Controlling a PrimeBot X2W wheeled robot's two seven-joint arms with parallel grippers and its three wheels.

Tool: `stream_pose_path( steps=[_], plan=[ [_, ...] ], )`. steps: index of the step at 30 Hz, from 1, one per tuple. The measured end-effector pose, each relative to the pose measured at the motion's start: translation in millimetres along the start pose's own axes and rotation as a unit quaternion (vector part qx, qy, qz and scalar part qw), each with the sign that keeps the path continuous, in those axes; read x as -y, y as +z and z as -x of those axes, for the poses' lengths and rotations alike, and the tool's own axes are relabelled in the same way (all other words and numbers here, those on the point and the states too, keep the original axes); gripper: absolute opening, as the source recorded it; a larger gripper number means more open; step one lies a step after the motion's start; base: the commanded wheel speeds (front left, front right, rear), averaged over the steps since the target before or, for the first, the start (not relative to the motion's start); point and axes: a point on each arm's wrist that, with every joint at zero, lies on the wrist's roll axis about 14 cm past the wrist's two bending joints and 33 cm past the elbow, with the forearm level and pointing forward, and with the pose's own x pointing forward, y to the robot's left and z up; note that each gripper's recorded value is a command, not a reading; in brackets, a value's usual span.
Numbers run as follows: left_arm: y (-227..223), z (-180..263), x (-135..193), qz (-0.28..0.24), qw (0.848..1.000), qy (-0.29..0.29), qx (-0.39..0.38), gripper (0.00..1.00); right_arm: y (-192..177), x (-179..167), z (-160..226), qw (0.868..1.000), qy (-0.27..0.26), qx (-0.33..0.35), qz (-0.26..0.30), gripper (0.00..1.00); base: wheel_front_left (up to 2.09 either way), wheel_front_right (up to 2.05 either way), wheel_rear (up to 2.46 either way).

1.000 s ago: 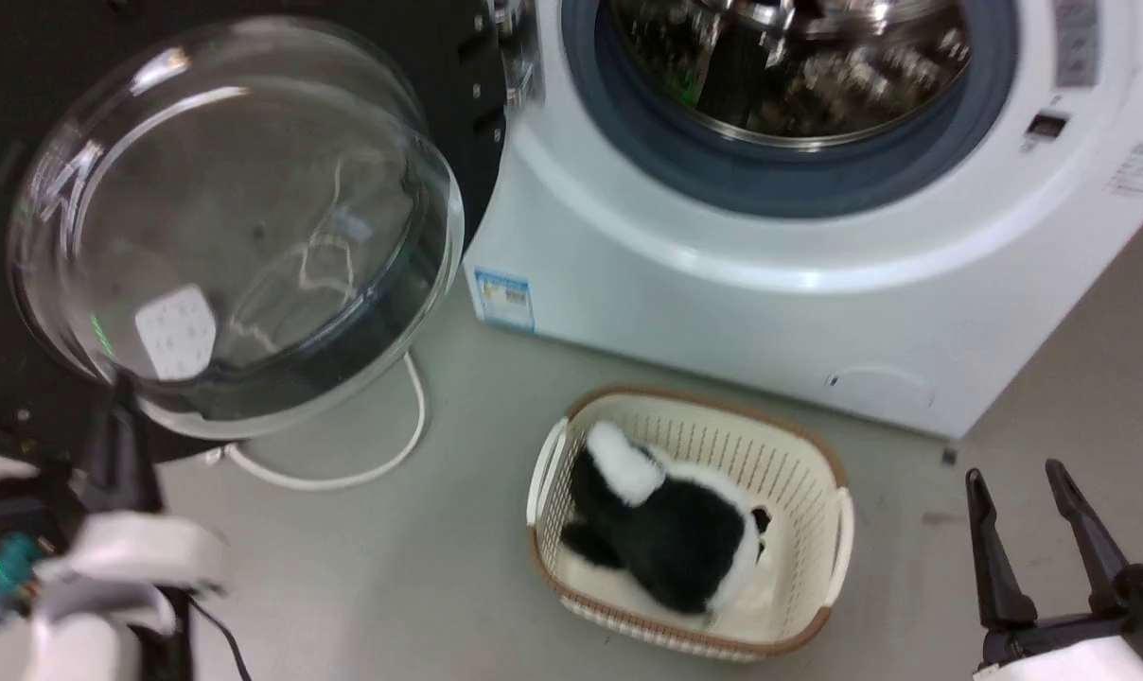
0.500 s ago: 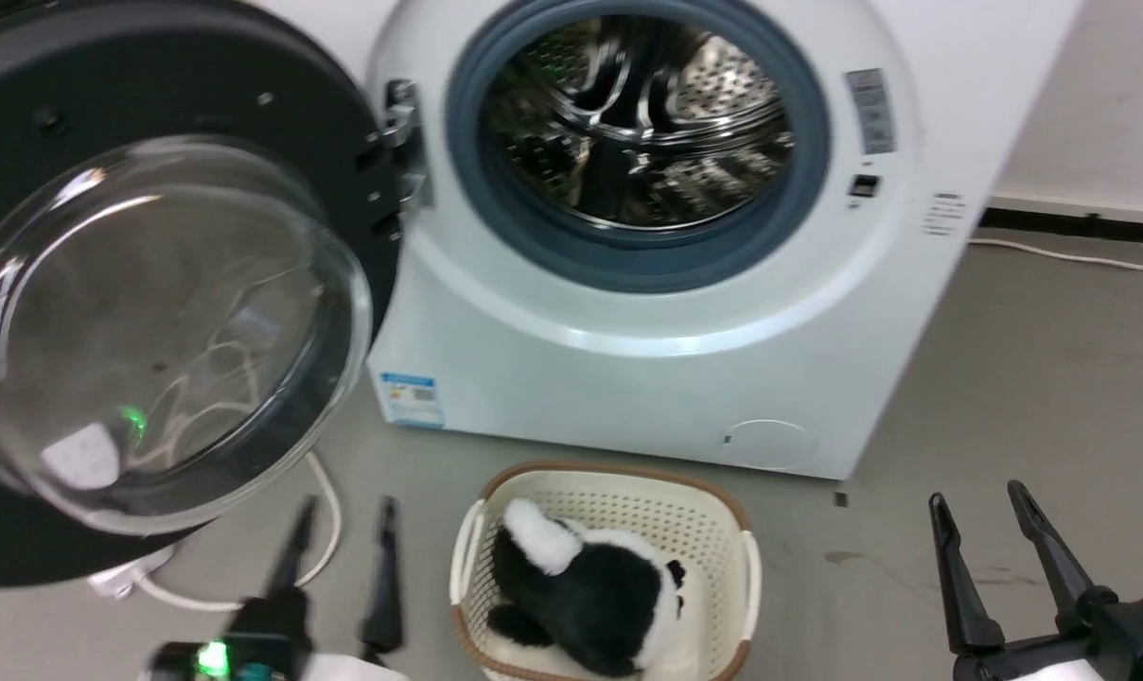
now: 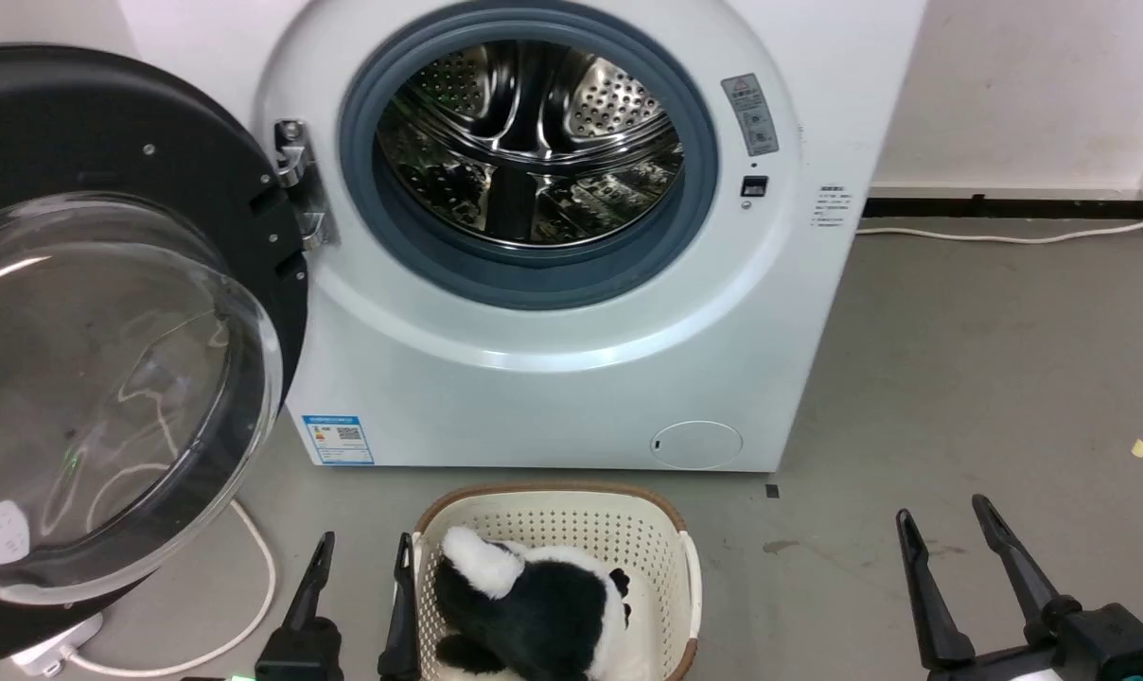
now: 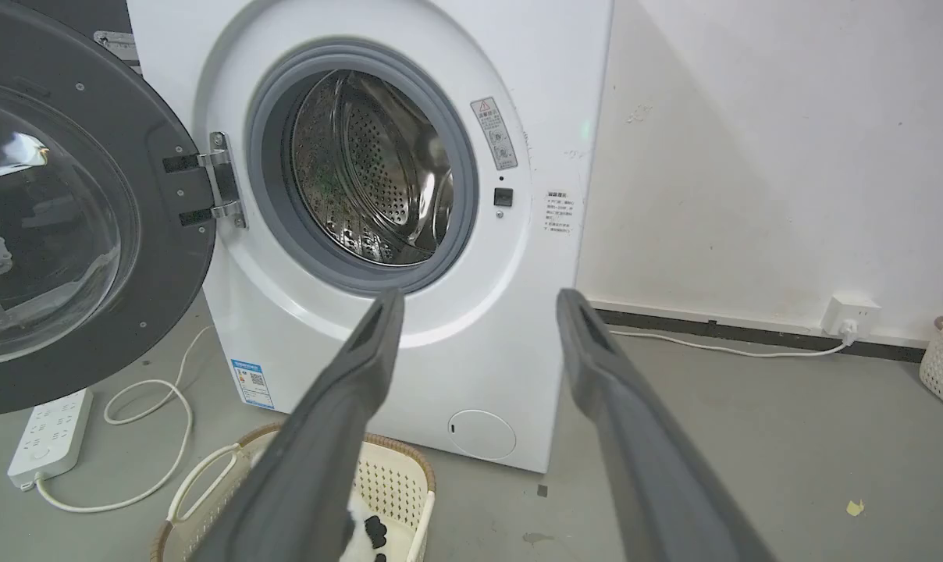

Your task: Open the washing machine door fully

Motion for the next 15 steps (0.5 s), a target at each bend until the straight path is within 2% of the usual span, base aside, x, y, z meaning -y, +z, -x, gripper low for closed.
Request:
stream_pose_path(
  steps=[6, 15],
  plan=[
    [-1.7, -1.0, 10.1, -0.001, 1.000, -0.010, -0.002, 1.00, -2.4, 3.8, 3.4, 1.000, -0.007, -0.004, 0.000, 1.00, 0.00, 0.00, 0.00],
    [-2.2, -0.7, 6.7, 0.003, 1.000, -0.002, -0.003, 1.00, -6.2, 2.8, 2.0, 1.000, -0.005, -0.010, -0.001, 1.00, 0.00, 0.00, 0.00]
  ],
)
